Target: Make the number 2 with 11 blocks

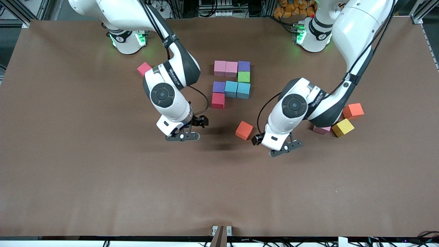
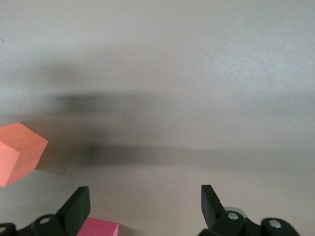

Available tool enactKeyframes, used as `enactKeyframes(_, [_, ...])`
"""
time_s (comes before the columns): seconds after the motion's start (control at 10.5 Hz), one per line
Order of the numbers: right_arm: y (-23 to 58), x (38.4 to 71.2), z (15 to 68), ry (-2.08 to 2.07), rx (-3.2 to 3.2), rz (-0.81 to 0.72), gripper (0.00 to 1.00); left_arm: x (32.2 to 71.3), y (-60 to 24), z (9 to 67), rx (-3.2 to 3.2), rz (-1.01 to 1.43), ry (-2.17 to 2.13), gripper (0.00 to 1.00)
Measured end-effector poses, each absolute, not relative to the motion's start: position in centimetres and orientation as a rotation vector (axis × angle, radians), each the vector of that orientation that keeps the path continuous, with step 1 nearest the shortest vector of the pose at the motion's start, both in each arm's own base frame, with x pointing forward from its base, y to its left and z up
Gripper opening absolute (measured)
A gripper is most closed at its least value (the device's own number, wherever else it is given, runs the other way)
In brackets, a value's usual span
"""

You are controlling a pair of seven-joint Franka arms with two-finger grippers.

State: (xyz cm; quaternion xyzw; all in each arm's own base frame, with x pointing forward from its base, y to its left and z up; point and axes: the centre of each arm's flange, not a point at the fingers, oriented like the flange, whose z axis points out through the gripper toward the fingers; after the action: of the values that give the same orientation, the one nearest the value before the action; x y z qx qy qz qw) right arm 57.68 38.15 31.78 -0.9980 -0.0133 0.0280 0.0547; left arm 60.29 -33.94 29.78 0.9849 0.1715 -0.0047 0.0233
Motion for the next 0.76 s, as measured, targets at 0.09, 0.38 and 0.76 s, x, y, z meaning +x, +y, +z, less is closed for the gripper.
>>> enactKeyframes(0.09, [37.5,58.1,31.8,-0.049,-3.03,0.084,1.0,60.0,-34.3,28.9,3.054,-0.036,0.522,1.0])
enactKeyframes(0.38, [37.0,58.3,31.7,-0.058,-3.033,0.098,1.0,58.9,-36.2,27.8,3.06,-0.065,0.507,1.0])
enactKeyframes(0.76, [36.8,58.1,31.5,-0.074,-3.039,0.122,1.0,58.7,-36.5,27.8,3.011,-0.08,0.753,1.0])
